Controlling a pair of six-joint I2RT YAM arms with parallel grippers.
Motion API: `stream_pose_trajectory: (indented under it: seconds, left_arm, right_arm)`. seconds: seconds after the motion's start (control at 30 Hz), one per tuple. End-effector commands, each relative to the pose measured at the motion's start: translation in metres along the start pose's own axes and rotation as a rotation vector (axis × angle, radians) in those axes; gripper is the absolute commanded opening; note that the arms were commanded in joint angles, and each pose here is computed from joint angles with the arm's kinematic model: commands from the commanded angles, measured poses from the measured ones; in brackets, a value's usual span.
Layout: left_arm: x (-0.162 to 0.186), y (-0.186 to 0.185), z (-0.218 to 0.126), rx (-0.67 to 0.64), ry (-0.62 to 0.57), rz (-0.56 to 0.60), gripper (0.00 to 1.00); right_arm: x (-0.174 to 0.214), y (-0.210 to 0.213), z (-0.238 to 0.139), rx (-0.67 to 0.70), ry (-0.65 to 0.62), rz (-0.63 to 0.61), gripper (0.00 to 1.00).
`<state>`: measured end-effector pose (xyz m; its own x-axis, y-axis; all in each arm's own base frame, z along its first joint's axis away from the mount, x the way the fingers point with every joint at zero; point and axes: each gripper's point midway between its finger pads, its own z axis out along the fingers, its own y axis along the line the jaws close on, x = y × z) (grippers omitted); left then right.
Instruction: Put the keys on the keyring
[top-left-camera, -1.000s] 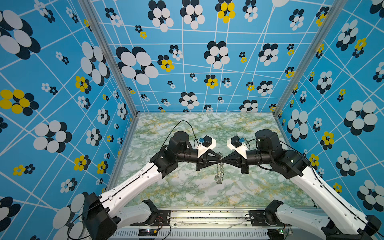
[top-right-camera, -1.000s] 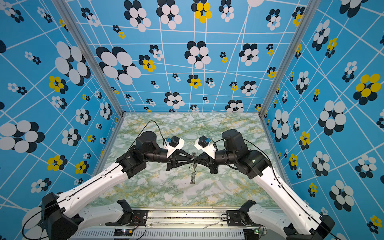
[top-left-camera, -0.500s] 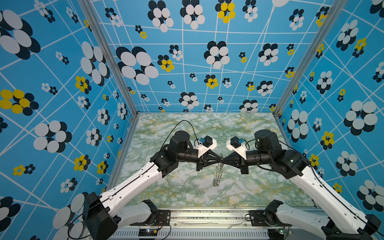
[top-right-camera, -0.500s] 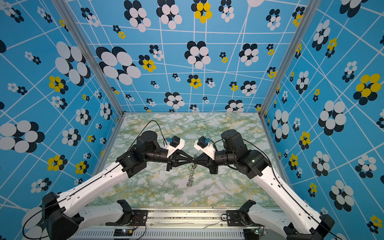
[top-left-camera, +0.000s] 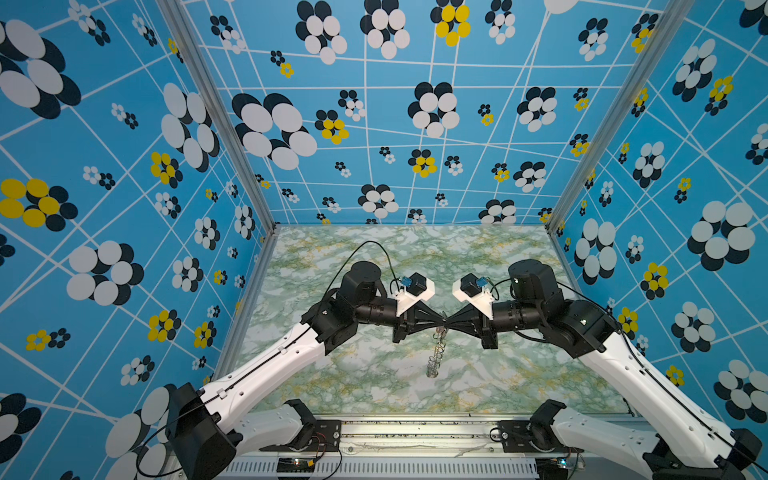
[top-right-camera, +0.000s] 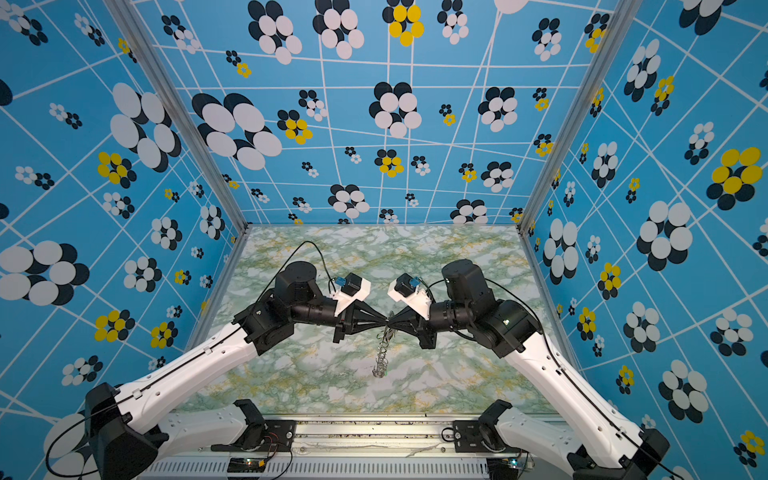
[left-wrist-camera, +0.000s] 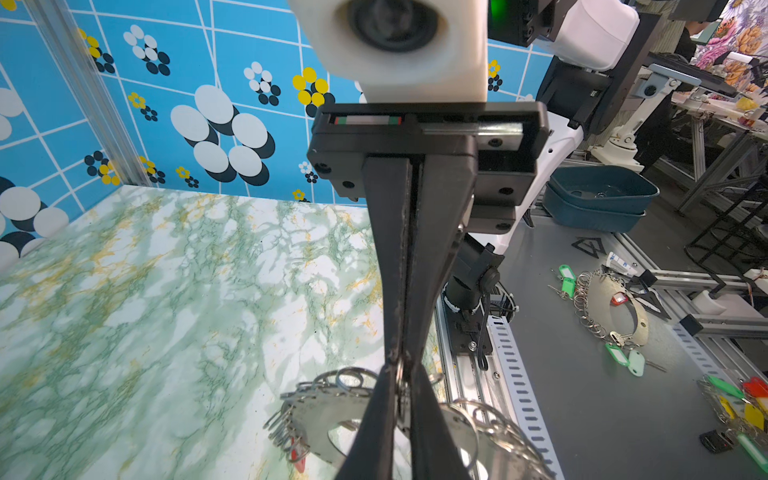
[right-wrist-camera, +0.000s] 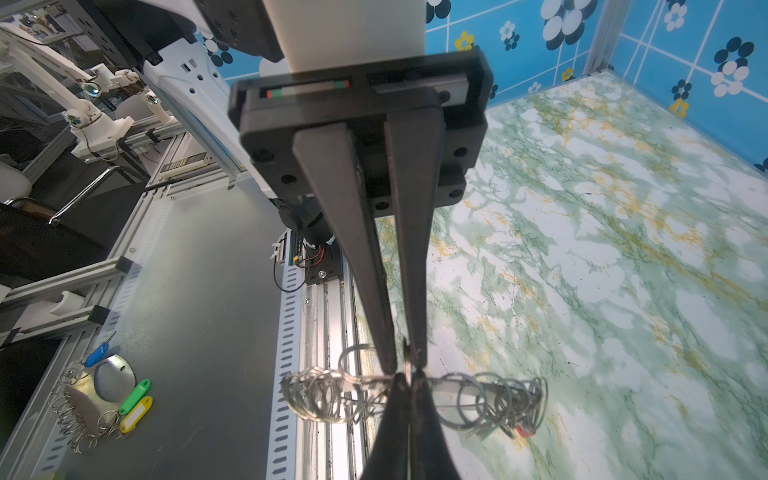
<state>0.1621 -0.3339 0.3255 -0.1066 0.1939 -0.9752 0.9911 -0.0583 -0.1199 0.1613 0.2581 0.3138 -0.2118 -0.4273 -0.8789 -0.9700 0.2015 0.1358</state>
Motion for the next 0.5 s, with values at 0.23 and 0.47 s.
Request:
stream_pose_trajectory:
  seconds: [0.23,0.47]
  left_arm:
    - [0.0,-0.008,0.006,0.044,0.029,0.016,0.12]
    - [0.008,-0.006,0.01,0.033,0.063,0.011,0.03]
  right_arm:
    - [-0.024,0.008,-0.01,-0.004,-0.07,-0.075,0.0]
    - [-0.026,0.01,-0.011,-0.011,-0.084,-0.08,0.0]
